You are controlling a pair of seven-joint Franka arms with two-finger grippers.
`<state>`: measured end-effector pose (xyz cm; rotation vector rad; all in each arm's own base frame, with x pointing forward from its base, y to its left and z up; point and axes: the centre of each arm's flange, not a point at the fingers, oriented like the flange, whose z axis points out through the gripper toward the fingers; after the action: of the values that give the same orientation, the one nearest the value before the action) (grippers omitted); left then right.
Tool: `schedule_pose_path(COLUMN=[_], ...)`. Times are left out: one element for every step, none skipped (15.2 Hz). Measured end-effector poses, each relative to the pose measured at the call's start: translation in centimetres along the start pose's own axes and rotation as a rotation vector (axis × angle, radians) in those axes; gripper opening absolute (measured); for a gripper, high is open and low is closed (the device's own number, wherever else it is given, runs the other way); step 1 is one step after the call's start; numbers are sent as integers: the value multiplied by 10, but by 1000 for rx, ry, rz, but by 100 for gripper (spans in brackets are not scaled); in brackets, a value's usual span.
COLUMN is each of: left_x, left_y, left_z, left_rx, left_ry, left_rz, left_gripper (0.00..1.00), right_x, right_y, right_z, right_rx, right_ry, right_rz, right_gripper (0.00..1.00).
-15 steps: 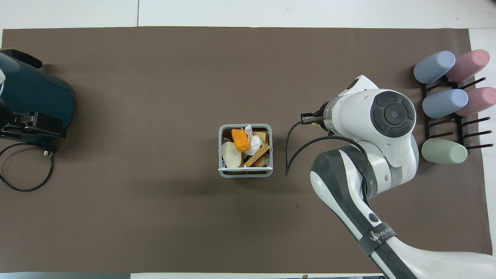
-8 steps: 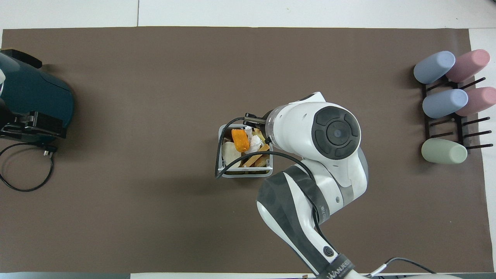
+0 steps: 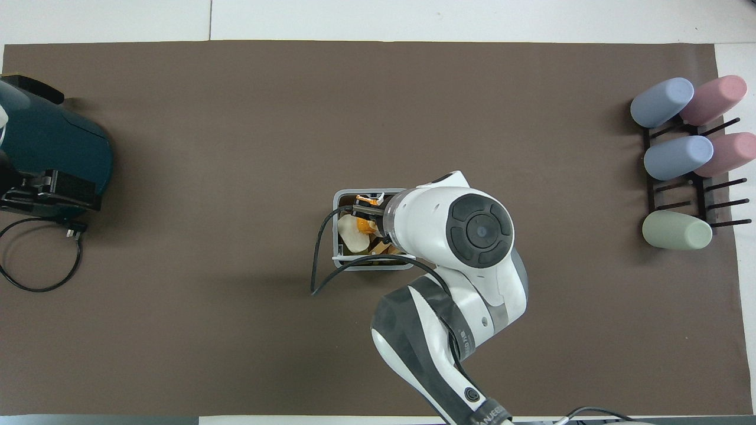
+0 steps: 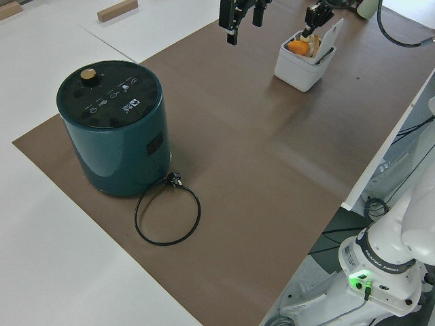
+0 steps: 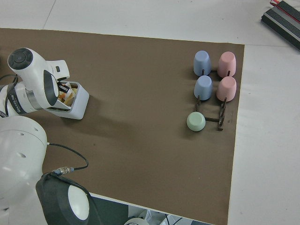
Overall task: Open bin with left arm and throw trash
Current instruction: 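Move the cracker over the bin and open the right gripper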
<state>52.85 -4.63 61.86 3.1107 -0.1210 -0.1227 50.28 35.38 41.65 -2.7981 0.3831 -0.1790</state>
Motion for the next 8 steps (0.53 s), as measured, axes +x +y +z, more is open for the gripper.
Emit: schedule_pose_path(left_x=[0, 0, 0, 0, 0, 0, 0, 0], left_y=[0, 0, 0, 0, 0, 0, 0, 0], left_z=[0, 0, 0, 0, 0, 0, 0, 0], left_rx=[0, 0, 0, 0, 0, 0, 0, 0], left_ry=[0, 0, 0, 0, 0, 0, 0, 0], left_rz=[0, 0, 0, 0, 0, 0, 0, 0], left_gripper=[100, 100, 100, 100, 100, 100, 100, 100], right_x=[-5, -8, -11, -13, -14, -15, -14, -13], right_y=[2, 6, 10, 15, 18, 21, 22, 22], right_z=[3, 6, 9, 13, 18, 22, 25, 26], right_rx=[1, 1, 1, -2, -2, 1, 4, 5], right_ry=[1, 5, 9, 9, 13, 20, 26, 29], right_rz=[-3, -3, -1, 1, 3, 5, 6, 8], right_gripper=[7, 7, 7, 7, 7, 7, 7, 7])
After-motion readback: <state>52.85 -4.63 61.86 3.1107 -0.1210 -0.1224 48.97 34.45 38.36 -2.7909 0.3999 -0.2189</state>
